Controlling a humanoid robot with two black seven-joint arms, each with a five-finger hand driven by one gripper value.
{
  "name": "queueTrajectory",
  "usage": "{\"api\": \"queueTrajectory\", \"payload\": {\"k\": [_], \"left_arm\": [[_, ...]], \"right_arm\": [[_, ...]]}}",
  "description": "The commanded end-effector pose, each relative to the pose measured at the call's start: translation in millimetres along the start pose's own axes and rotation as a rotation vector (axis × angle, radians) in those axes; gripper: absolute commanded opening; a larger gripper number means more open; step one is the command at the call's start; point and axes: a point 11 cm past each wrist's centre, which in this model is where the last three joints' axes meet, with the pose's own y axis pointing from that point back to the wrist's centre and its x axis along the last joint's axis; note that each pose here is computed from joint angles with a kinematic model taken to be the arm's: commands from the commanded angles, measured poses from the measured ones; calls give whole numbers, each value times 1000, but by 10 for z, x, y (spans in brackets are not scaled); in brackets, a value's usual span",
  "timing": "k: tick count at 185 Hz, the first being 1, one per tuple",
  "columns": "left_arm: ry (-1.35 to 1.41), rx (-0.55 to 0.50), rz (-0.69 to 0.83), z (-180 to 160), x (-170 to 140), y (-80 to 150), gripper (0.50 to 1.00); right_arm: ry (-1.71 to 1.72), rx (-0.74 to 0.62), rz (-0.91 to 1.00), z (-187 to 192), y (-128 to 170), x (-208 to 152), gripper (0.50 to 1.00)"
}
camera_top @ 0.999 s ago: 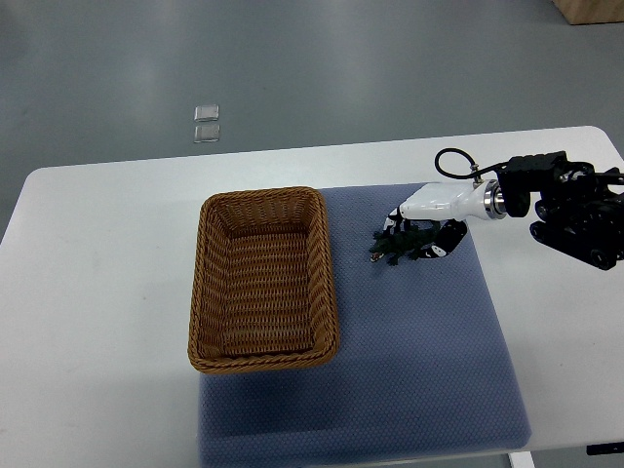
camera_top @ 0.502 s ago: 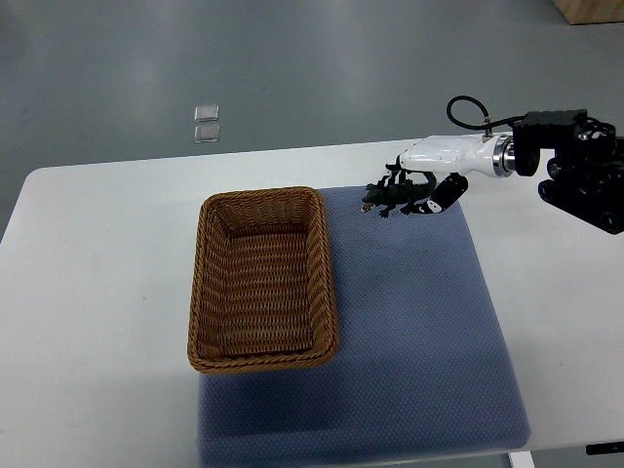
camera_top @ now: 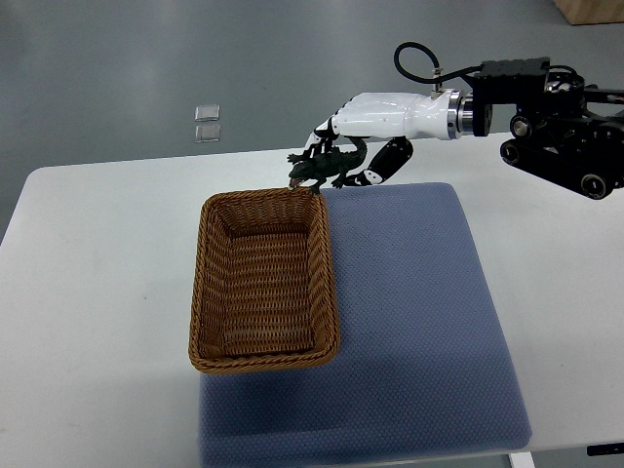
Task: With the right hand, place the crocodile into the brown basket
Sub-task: 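Lift the crocodile and carry it over the wicker basket, then lower the crocodile into the basket and open the right hand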
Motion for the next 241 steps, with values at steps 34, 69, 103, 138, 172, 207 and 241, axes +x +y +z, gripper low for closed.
{"api": "queueTrajectory", "payload": {"k": [34,69,103,138,172,207,241], "left_arm": [[3,-1,-2,3,-5,0,1000],[3,-1,-2,3,-5,0,1000],[3,1,-2,1,-5,0,1000],[3,1,-2,1,-5,0,1000],[2,-1,-2,2,-5,0,1000],[2,-1,-2,2,-5,0,1000],[3,-1,-2,3,-5,0,1000]], "right_arm": [[-18,137,-14,-421,-364,-148,672],[-87,178,-33,-548,-505,-521,676],[-134,189,-57,-594,-537,-785,680],[-163,188,-71,-606,-552,-971,690],[-158,171,-38,-564,-544,-1028,801],[-158,166,-33,-549,-539,-1033,895],[-152,160,-22,-526,-534,-997,911]]}}
